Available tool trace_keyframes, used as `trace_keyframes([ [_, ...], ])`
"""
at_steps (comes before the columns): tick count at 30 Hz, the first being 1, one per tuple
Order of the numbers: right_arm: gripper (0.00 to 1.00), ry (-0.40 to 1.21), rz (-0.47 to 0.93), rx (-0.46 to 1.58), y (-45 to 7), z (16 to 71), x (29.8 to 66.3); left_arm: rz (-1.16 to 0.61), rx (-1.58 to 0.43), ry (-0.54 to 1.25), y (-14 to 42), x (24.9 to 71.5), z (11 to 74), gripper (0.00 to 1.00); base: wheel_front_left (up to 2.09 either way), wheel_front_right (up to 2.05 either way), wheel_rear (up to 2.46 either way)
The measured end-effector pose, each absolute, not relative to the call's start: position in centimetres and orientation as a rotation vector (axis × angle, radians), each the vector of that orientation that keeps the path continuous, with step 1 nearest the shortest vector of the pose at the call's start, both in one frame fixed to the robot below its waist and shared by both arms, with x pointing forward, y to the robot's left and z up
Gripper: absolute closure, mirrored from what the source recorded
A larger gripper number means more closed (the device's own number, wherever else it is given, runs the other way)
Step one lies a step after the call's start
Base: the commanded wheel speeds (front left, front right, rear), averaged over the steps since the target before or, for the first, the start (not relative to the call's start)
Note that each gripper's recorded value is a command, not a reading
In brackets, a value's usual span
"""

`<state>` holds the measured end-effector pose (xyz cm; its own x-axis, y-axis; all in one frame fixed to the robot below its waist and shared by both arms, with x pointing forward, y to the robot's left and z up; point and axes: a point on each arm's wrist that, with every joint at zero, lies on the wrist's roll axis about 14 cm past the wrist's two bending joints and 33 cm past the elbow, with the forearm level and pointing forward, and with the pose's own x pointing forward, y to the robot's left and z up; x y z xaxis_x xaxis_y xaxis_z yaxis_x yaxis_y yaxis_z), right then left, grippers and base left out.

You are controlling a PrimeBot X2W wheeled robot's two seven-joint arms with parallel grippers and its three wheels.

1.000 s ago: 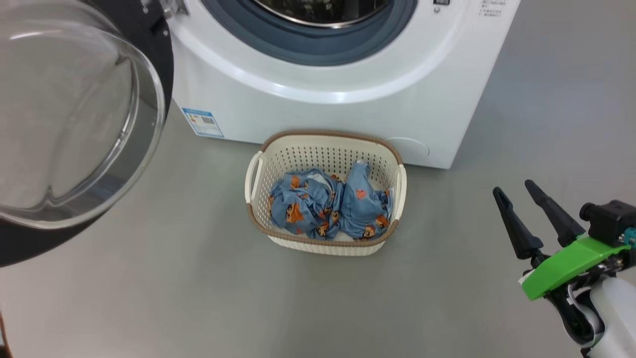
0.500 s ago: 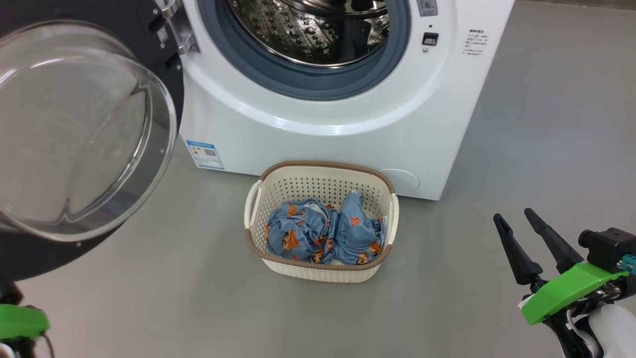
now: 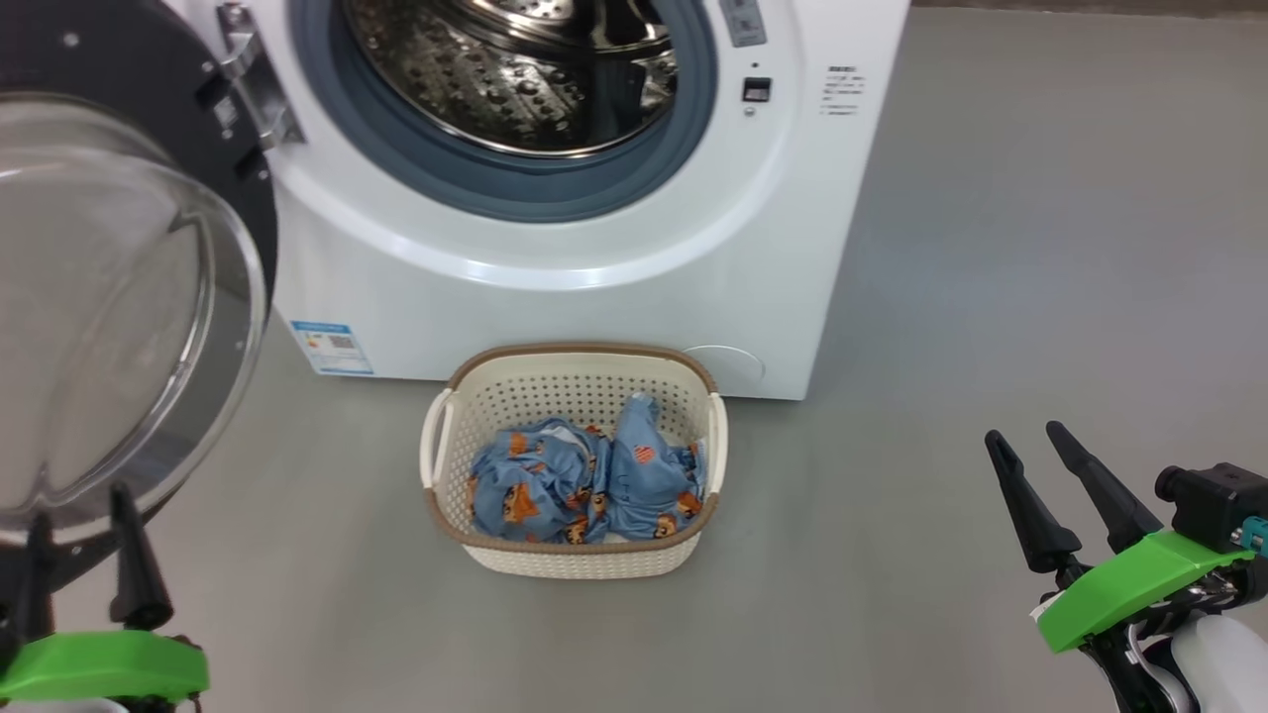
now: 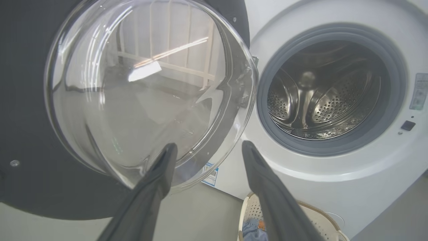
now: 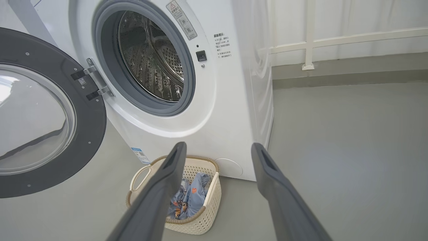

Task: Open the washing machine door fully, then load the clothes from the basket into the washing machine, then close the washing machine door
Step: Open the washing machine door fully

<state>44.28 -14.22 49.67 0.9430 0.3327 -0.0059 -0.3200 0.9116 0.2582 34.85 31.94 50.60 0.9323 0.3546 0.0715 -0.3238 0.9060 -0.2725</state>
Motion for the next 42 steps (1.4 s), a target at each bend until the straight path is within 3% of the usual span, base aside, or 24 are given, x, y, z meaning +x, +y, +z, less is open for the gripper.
trace_keyframes([
  [17, 0.00, 0.027, 0.152, 0.257, -21.1, 49.8, 41.3, 0.039, -0.256, -0.050, 22.7, 39.6, 49.6, 0.00, 0.00, 0.00, 0.00],
  [42, 0.00, 0.005, 0.049, 0.261, -24.6, 50.2, 38.1, -0.096, -0.250, -0.013, 18.6, 39.7, 49.0, 0.00, 0.00, 0.00, 0.00],
])
